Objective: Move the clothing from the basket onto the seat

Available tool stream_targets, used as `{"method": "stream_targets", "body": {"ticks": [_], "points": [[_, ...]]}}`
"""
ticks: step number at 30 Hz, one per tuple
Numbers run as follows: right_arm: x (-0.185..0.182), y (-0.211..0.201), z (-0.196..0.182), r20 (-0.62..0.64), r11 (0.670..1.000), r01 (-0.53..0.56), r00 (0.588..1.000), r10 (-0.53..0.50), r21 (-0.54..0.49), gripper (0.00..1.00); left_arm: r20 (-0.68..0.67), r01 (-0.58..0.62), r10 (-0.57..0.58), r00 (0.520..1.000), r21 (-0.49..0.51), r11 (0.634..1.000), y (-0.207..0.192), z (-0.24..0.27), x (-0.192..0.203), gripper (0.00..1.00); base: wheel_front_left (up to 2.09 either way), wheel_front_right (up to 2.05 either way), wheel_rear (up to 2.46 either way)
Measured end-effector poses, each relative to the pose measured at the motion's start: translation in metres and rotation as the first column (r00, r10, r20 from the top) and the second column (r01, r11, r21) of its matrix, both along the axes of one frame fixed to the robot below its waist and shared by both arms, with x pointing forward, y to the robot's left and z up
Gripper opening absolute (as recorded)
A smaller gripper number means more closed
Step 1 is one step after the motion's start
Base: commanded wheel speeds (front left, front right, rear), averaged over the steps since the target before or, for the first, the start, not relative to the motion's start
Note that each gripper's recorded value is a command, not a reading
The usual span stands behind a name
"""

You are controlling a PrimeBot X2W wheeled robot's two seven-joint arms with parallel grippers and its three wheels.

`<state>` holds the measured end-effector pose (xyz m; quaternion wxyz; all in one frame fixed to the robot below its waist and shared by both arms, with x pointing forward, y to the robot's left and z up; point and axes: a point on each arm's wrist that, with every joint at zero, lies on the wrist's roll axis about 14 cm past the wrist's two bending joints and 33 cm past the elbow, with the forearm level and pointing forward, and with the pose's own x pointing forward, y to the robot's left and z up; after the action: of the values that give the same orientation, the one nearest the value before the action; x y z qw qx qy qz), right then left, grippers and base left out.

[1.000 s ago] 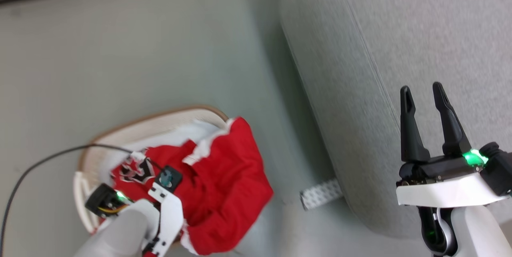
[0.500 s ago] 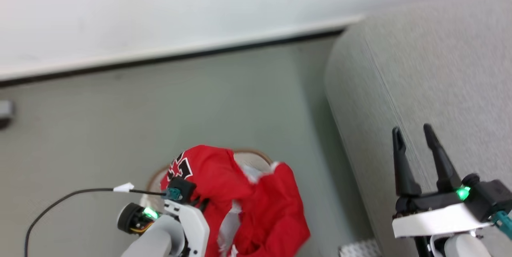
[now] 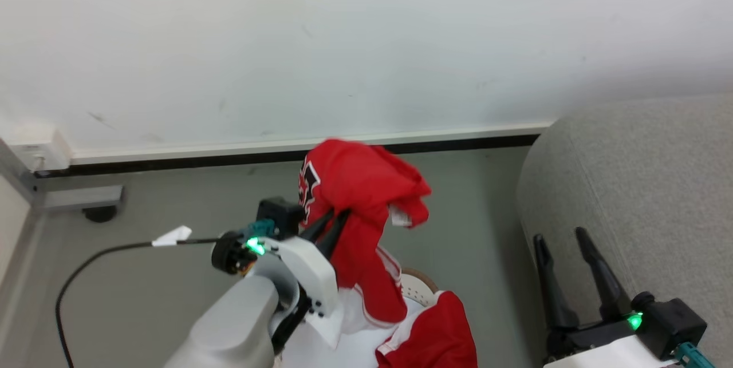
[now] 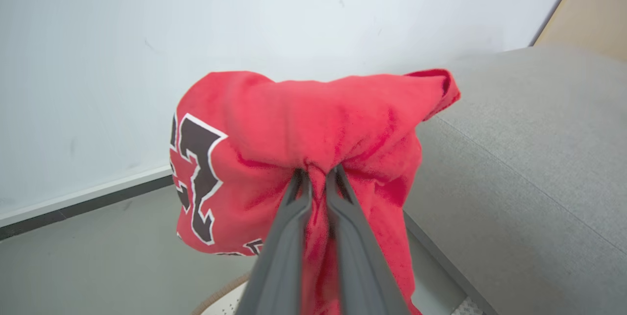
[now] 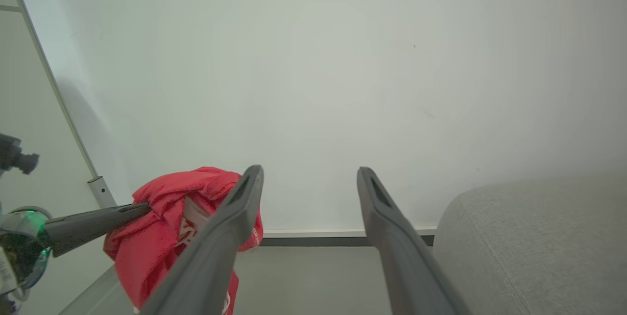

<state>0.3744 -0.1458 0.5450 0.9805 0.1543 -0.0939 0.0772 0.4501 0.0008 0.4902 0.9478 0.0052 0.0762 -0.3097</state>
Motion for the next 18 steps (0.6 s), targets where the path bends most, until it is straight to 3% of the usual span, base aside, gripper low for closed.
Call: {"method": "stream_targets", "body": {"ticks": [7, 10, 18], "points": [[-0.011, 0.031, 0.019, 0.06, 0.995, -0.103, 0.993, 0.102, 0.004, 1.0, 0.216, 0.01, 0.025, 0.976, -0.157, 0.987, 0.001, 0.094, 0.004, 0.0, 0.0, 0.0, 0.0], [-0.016, 0.042, 0.022, 0.07, 0.99, -0.139, 0.988, 0.138, 0.004, 1.0, 0.261, 0.028, 0.041, 0.964, -0.256, 0.966, -0.001, 0.127, 0.0, 0.0, 0.0, 0.0, 0.0], [-0.02, 0.05, 0.026, 0.08, 0.985, -0.175, 0.981, 0.174, 0.007, 1.0, 0.275, 0.041, 0.052, 0.96, -0.322, 0.946, 0.001, 0.145, -0.016, 0.0, 0.0, 0.0, 0.0]]}}
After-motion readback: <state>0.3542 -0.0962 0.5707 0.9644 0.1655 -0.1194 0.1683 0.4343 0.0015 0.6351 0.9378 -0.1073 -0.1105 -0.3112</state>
